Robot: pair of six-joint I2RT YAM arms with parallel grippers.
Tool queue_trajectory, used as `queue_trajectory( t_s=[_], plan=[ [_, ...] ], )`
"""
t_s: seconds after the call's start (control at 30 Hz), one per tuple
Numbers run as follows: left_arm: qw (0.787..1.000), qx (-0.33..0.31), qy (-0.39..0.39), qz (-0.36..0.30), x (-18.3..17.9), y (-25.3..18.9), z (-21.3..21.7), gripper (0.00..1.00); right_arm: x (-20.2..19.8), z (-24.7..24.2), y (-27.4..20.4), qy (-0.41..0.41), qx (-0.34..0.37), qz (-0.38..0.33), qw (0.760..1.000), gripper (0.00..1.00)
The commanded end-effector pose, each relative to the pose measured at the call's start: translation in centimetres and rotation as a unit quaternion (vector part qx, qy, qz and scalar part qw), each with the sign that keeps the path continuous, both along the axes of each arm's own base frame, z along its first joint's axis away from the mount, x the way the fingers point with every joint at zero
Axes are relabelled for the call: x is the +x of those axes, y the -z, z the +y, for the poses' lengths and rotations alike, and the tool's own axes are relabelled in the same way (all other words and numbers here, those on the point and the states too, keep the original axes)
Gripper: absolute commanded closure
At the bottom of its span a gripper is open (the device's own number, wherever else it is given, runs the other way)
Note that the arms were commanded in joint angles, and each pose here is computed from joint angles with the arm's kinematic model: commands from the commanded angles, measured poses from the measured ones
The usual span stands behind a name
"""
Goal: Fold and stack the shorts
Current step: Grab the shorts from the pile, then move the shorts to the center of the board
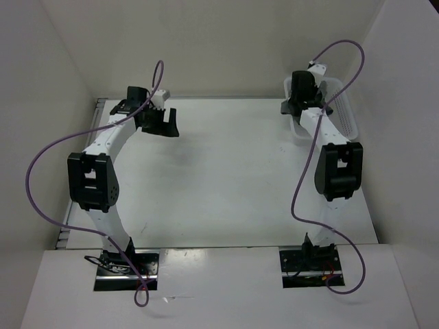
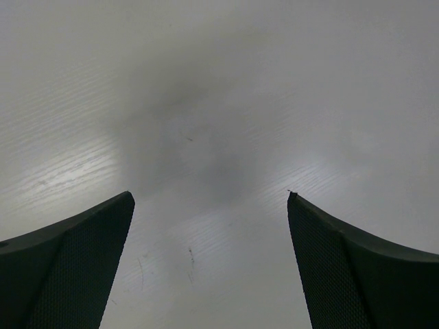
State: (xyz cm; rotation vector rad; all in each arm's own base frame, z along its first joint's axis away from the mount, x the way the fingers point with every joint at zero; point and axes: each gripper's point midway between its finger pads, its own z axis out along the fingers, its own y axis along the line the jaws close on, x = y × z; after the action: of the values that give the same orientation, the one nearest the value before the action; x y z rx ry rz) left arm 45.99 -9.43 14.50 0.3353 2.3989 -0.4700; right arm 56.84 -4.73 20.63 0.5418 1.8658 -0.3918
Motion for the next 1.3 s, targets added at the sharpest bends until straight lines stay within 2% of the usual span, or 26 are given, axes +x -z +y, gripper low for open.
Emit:
queue_trajectory(
  t_s=[0.0, 0.2, 0.23, 0.3, 0.37, 0.4, 0.43, 0.47, 0.5, 0.53, 0.57, 0.6, 0.7, 0.73, 0.8, 0.83, 0.93, 1.0, 1.03, 1.07, 1.13, 1.17, 1.2, 1.27],
  plan=[
    [0.997, -0.045, 0.039, -0.049, 1.0, -4.5, -1.8, 0.01, -2.2, 1.6, -13.7, -0.006, -0.032, -0.153, 0.988, 1.0],
    [0.99, -0.05, 0.051, -0.123, 2.2, -10.1, -2.6, 0.01, -7.2, -0.5, -24.7, 0.041, -0.041, -0.244, 0.968, 1.0],
    [0.989, -0.048, 0.048, -0.134, 2.2, -11.0, -2.5, 0.01, -8.8, -0.7, -28.6, 0.037, -0.053, -0.284, 0.957, 1.0],
    [0.984, -0.047, 0.056, -0.165, 1.7, -13.3, -3.2, 0.01, -10.6, -0.7, -32.9, 0.027, -0.067, -0.326, 0.943, 1.0],
    [0.978, -0.046, 0.057, -0.197, 1.0, -15.9, -3.4, 0.01, -14.6, -0.7, -40.8, 0.01, -0.083, -0.405, 0.911, 1.0],
    [0.975, -0.043, 0.053, -0.213, 0.8, -17.0, -3.2, 0.01, -14.5, -0.3, -41.2, -0.001, -0.091, -0.408, 0.909, 1.0],
    [0.974, -0.043, 0.053, -0.216, 0.4, -17.3, -3.2, 0.01, -17.1, -0.3, -44.9, -0.009, -0.093, -0.448, 0.889, 1.0],
    [0.971, -0.041, 0.049, -0.23, 0.1, -18.2, -3.0, 0.01, -18.1, 0.0, -46.2, -0.024, -0.096, -0.459, 0.883, 1.0],
    [0.968, -0.038, 0.045, -0.245, -0.8, -19.3, -2.7, 0.01, -20.3, 1.0, -49.1, -0.06, -0.103, -0.491, 0.863, 1.0],
    [0.967, -0.038, 0.045, -0.249, -1.5, -19.7, -2.7, 0.01, -21.2, 1.8, -50.3, -0.086, -0.104, -0.503, 0.854, 1.0],
    [0.96, -0.037, 0.041, -0.276, -3.4, -21.8, -2.3, 0.01, -22.4, 3.9, -51.6, -0.149, -0.112, -0.515, 0.836, 1.0],
    [0.959, -0.037, 0.041, -0.279, -4.0, -22.0, -2.2, 0.01, -23.2, 6.3, -52.4, -0.217, -0.123, -0.522, 0.816, 1.0],
    [0.956, -0.027, 0.025, -0.29, -6.3, -22.6, -1.3, 0.01, -25.5, 10.0, -53.7, -0.318, -0.108, -0.534, 0.776, 1.0],
    [0.956, -0.025, 0.021, -0.293, -6.8, -22.7, -1.1, 0.01, -24.4, 12.3, -53.0, -0.375, -0.099, -0.52, 0.761, 1.0],
    [0.954, -0.016, 0.006, -0.299, -7.8, -22.8, -0.5, 0.01, -24.6, 14.5, -53.0, -0.432, -0.063, -0.519, 0.735, 1.0],
    [0.954, -0.013, -0.002, -0.3, -8.0, -22.7, 0.2, 0.01, -23.3, 16.2, -51.9, -0.474, -0.051, -0.501, 0.722, 1.0],
    [0.953, 0.0, -0.034, -0.301, -8.5, -22.4, 2.5, 0.01, -22.3, 18.9, -50.9, -0.522, -0.007, -0.488, 0.7, 1.0],
    [0.952, 0.005, -0.05, -0.301, -8.6, -22.3, 3.7, 0.01, -21.0, 20.4, -50.3, -0.535, 0.016, -0.481, 0.695, 1.0],
    [0.952, 0.007, -0.056, -0.301, -8.5, -22.3, 4.2, 0.01, -21.2, 22.8, -49.8, -0.552, 0.029, -0.473, 0.686, 1.0],
    [0.954, 0.004, -0.055, -0.296, -8.5, -21.9, 4.4, 0.01, -19.3, 24.4, -48.5, -0.548, 0.039, -0.46, 0.698, 1.0],
    [0.955, 0.002, -0.06, -0.291, -7.9, -21.5, 5.2, 0.01, -19.6, 29.1, -47.2, -0.572, 0.081, -0.435, 0.691, 1.0],
    [0.956, 0.003, -0.064, -0.287, -7.6, -21.1, 5.6, 0.01, -17.0, 31.0, -44.6, -0.576, 0.113, -0.404, 0.702, 1.0],
    [0.956, 0.001, -0.064, -0.287, -7.7, -21.2, 5.8, 0.01, -16.6, 31.4, -44.6, -0.576, 0.142, -0.4, 0.699, 1.0],
    [0.959, 0.003, -0.07, -0.276, -6.8, -20.4, 6.3, 0.01, -14.2, 32.4, -42.1, -0.564, 0.19, -0.365, 0.716, 1.0]
  ],
)
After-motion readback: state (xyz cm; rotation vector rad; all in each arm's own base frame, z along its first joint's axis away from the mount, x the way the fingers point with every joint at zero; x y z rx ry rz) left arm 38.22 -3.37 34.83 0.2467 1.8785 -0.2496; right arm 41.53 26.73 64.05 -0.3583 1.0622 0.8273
